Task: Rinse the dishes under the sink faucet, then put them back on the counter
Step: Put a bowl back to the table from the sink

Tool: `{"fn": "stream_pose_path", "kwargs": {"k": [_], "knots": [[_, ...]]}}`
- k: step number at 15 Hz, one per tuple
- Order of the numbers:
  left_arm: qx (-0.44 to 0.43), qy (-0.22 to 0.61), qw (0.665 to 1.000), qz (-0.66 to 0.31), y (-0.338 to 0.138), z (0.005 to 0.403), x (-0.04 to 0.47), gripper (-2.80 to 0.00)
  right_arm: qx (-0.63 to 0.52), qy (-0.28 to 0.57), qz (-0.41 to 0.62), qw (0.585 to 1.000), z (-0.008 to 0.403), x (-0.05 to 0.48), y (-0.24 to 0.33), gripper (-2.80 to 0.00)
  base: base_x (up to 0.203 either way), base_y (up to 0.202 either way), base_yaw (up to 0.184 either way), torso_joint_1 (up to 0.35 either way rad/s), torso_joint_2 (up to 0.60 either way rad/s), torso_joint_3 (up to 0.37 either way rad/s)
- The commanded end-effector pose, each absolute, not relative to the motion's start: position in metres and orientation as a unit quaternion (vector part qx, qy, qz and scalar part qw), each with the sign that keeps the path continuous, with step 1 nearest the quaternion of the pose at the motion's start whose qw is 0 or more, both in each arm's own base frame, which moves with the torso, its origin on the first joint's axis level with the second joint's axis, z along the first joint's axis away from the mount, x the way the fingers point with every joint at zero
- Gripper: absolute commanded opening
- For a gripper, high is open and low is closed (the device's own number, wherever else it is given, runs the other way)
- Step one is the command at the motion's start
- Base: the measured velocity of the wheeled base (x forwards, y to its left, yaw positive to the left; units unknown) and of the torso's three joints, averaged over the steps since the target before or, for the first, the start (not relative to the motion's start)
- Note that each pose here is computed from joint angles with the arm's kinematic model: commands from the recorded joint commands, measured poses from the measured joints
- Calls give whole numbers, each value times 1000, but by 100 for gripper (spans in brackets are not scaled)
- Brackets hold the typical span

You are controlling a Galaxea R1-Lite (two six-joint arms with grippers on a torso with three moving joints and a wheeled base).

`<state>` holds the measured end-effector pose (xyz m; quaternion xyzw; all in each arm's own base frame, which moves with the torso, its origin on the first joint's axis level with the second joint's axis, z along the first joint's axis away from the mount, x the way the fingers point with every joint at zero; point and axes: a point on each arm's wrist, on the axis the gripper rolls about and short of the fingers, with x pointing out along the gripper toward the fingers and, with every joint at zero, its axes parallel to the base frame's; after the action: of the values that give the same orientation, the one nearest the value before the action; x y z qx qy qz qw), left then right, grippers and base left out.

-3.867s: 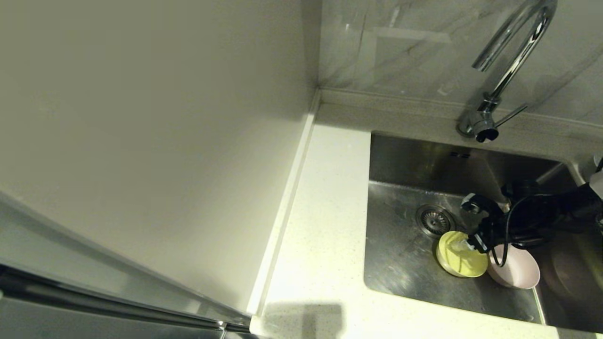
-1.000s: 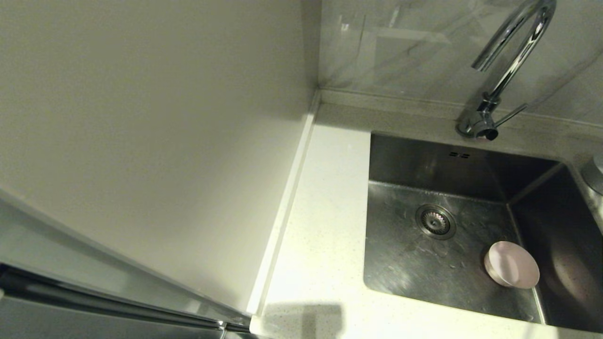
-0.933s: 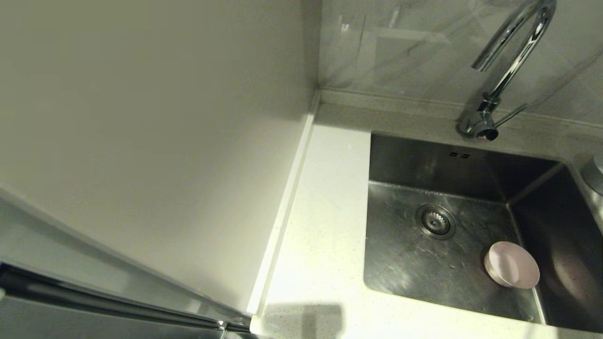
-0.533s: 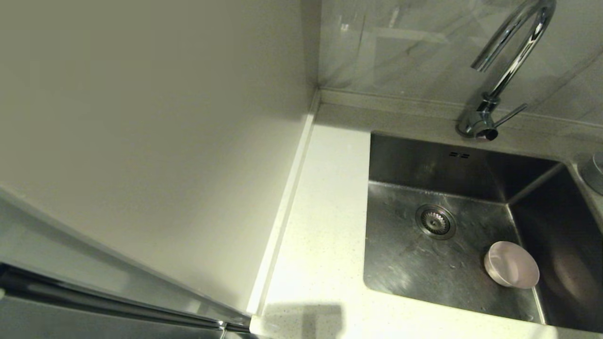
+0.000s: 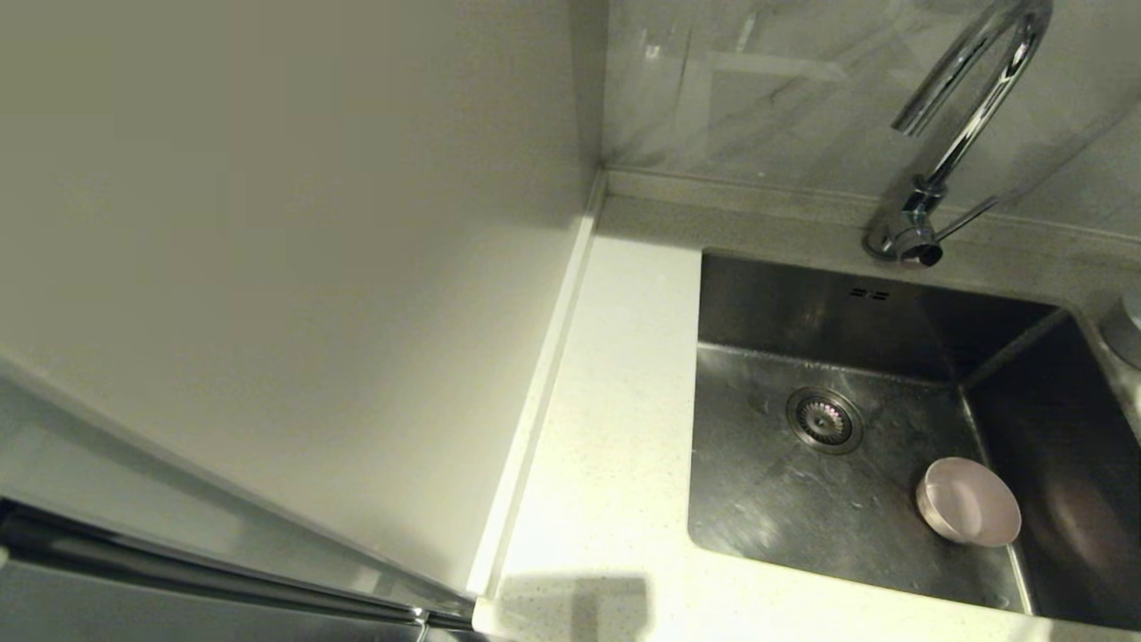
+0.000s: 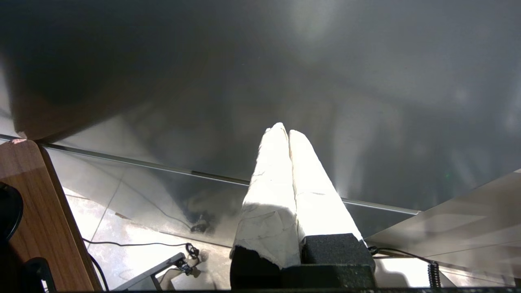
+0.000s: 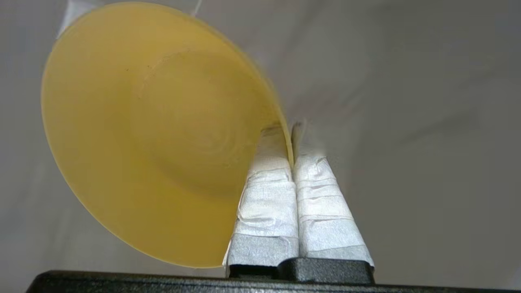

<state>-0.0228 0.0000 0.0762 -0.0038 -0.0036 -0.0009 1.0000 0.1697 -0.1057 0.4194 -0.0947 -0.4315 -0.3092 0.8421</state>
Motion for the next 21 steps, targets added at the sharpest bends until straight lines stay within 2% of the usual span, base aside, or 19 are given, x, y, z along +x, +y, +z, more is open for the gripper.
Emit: {"fn": "stream_pose_path", "kwargs": {"k": [1, 3, 4, 7, 9, 13, 15, 21], "knots": [[-4, -2, 1000, -1, 0, 75, -23, -280, -104, -204, -282, 932, 387, 195, -121, -280, 0, 0, 0, 0, 0, 0], [-4, -2, 1000, -1, 0, 75, -23, -280, -97, -12, -264, 960, 353, 202, -130, -280, 0, 0, 0, 0, 0, 0], [-4, -2, 1000, -1, 0, 75, -23, -280, -87, 84, -249, 961, 337, 202, -131, -280, 0, 0, 0, 0, 0, 0], [-4, -2, 1000, -1, 0, 75, -23, -280, -42, 315, -208, 925, 311, 191, -134, -280, 0, 0, 0, 0, 0, 0], [-4, -2, 1000, -1, 0, 75, -23, -280, -17, 386, -213, 897, 301, 195, -151, -280, 0, 0, 0, 0, 0, 0], [-4, -2, 1000, -1, 0, 75, -23, -280, 18, 440, -250, 862, 280, 207, -185, -280, 0, 0, 0, 0, 0, 0], [-4, -2, 1000, -1, 0, 75, -23, -280, 21, 442, -262, 858, 277, 217, -200, -280, 0, 0, 0, 0, 0, 0], [-4, -2, 1000, -1, 0, 75, -23, -280, -16, 352, -303, 885, 268, 260, -245, -280, 0, 0, 0, 0, 0, 0]]}}
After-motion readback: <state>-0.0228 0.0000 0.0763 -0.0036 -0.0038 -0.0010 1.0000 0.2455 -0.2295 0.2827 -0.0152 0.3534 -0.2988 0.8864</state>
